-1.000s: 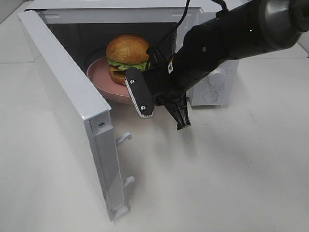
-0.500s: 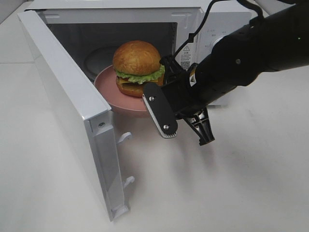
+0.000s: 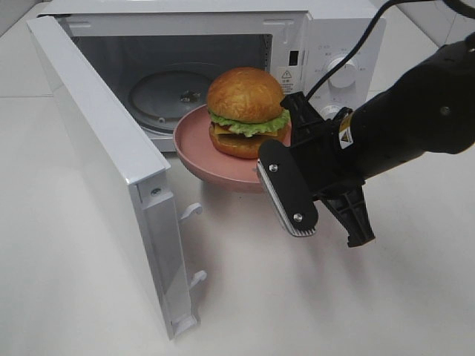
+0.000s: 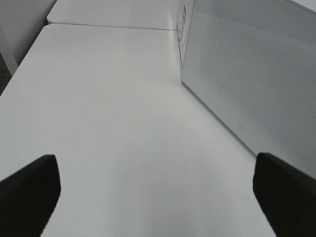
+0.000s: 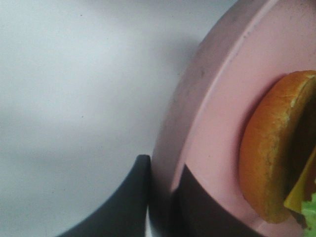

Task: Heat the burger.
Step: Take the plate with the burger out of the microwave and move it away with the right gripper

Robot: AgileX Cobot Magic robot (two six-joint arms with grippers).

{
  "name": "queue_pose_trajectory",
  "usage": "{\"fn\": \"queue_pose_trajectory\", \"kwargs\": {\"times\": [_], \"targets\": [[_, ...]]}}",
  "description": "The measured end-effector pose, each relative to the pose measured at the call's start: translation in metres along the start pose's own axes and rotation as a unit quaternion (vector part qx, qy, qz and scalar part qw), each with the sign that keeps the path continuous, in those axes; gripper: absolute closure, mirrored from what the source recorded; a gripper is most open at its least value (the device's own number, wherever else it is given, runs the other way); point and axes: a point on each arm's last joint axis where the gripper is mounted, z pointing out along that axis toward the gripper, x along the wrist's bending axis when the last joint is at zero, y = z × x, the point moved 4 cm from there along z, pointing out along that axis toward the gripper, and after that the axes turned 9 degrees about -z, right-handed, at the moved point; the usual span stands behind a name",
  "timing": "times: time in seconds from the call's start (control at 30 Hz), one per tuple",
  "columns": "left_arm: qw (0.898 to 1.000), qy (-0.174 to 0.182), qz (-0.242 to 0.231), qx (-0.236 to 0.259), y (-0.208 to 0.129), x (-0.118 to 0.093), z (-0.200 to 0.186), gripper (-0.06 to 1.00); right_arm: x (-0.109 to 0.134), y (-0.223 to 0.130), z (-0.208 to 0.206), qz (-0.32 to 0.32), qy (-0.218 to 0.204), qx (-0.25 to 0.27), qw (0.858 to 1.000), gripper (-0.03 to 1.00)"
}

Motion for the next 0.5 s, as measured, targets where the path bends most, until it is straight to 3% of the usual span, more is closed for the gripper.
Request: {"fn": "queue_pose_trajectory", "kwargs": {"times": [0.5], "targets": [[1.0, 0.0, 0.0, 0.0, 0.0, 0.0, 0.0, -0.04, 0.04, -0.001, -0.06, 0.01, -0.001, 0.007, 1.0, 0.89]]}}
